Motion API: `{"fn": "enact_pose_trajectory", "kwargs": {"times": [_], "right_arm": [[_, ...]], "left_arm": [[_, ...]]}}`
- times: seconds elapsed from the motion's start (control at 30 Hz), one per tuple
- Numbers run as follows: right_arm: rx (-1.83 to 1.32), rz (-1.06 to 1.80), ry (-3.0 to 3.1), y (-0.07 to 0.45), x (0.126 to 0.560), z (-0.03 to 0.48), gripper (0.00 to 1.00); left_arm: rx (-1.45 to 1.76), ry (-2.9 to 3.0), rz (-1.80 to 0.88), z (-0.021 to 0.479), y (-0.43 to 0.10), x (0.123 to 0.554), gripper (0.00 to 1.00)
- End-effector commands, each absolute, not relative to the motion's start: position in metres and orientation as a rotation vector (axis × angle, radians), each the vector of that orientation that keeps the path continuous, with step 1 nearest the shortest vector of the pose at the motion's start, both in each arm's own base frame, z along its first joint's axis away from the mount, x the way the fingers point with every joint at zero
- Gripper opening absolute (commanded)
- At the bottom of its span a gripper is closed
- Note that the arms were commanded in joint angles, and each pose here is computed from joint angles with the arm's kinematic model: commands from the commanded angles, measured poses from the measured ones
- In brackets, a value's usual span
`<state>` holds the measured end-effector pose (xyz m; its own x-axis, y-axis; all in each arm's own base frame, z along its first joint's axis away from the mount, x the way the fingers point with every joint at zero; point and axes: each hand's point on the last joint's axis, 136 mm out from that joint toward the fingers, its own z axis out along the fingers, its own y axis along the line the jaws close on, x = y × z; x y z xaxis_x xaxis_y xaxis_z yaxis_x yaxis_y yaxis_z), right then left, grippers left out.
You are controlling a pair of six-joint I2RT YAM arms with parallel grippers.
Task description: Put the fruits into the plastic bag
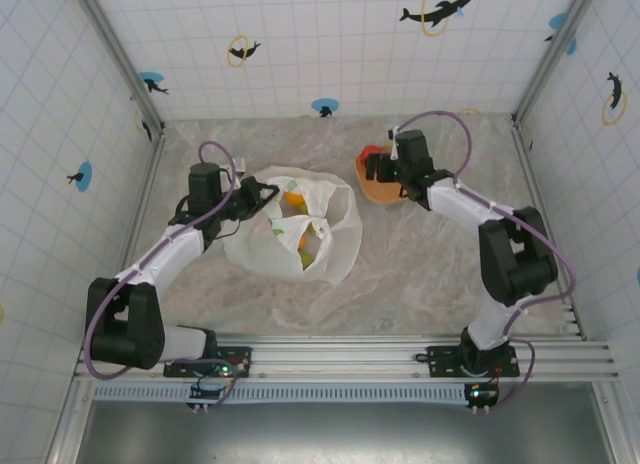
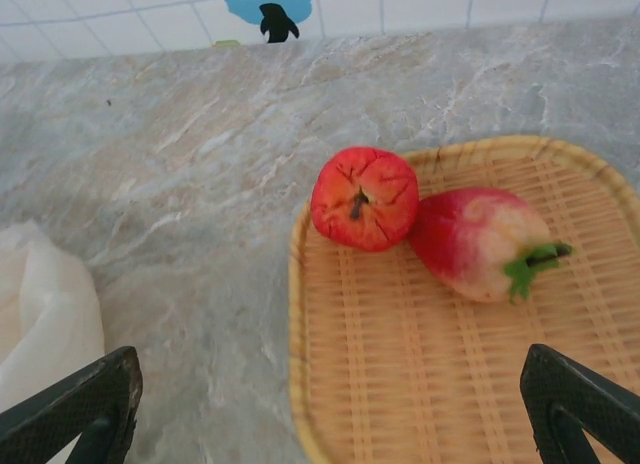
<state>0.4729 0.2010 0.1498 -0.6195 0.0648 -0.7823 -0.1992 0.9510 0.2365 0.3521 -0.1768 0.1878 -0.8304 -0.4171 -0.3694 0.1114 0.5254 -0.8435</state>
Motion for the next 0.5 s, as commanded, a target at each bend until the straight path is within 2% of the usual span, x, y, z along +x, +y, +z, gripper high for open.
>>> {"fn": "enact_pose_trajectory", "kwargs": {"times": [0.0, 0.47], "right_arm": [[0.006, 0.378, 2.214, 0.203, 0.494, 0.15, 1.0], [0.086, 0.321, 2.276, 0.219, 0.554, 0.113, 0.99]], "left_arm": [[-0.24, 2.238, -1.285, 0.184, -0.176, 0.352, 0.0], [-0.233, 2.238, -1.299, 0.185, -0.177, 0.351, 0.0]]}}
